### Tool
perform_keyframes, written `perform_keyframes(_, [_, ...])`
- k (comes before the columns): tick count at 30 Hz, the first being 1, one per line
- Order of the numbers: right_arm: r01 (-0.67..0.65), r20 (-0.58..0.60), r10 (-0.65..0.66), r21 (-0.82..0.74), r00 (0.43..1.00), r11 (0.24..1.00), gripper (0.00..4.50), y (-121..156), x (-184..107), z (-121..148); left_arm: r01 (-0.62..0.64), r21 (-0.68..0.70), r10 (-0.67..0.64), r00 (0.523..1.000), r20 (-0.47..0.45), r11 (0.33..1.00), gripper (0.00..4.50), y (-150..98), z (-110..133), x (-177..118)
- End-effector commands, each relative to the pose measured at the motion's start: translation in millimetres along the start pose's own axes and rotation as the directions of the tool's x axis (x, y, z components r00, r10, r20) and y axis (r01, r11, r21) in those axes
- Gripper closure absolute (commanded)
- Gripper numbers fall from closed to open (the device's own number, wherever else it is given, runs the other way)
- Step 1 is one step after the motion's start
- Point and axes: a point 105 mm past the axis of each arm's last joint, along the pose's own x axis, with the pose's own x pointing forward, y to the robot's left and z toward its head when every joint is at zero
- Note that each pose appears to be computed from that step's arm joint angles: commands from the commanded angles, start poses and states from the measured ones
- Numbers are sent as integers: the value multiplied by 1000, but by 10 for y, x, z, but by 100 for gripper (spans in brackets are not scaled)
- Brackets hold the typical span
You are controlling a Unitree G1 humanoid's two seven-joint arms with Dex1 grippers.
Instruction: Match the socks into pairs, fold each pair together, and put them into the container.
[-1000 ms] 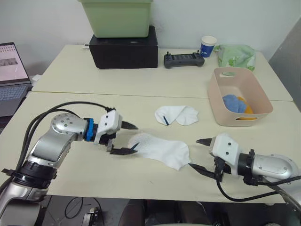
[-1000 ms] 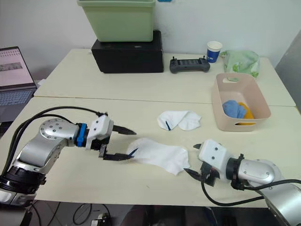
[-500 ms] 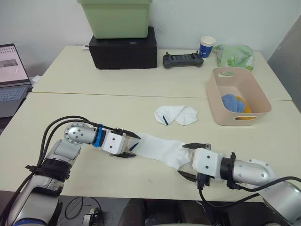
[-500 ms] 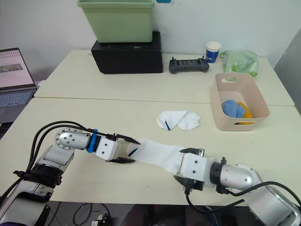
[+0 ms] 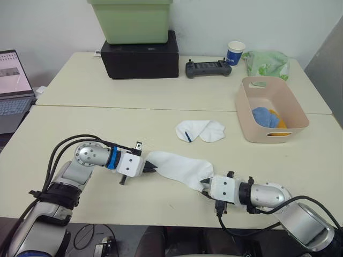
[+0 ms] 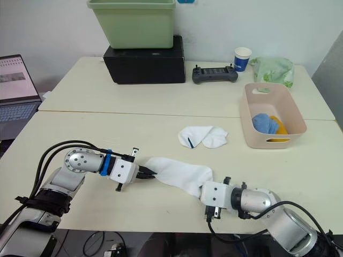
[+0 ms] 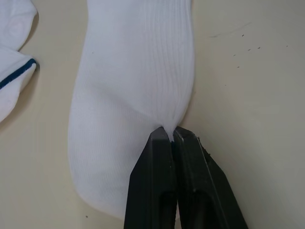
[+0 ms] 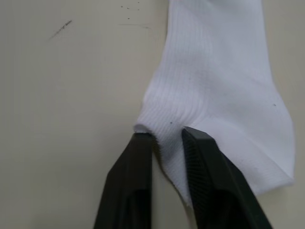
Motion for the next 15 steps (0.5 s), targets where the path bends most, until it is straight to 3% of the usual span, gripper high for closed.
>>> perform_keyframes(1, [17, 42, -18, 12, 999, 1000, 448, -63, -53, 82, 57, -62, -56, 998, 14, 996, 450, -80, 58, -55])
perform_keyframes(5, [-2, 99, -6, 81, 995, 997, 448, -72, -133, 212, 181, -200, -170, 983, 70, 963, 450, -203, 223, -176])
perform_keyframes(9, [-96, 169, 62, 202, 984, 975, 448, 48, -248, 384, 341, -357, -314, 940, 133, 870, 450, -403, 450, -342])
perform_keyframes(12, [-235, 265, 138, 379, 954, 895, 448, 216, -365, 562, 466, -534, -407, 883, 234, 705, 450, -608, 693, -496])
perform_keyframes(15, [-263, 261, 150, 480, 954, 837, 448, 244, -387, 555, 493, -647, -424, 863, 276, 582, 450, -659, 717, -522])
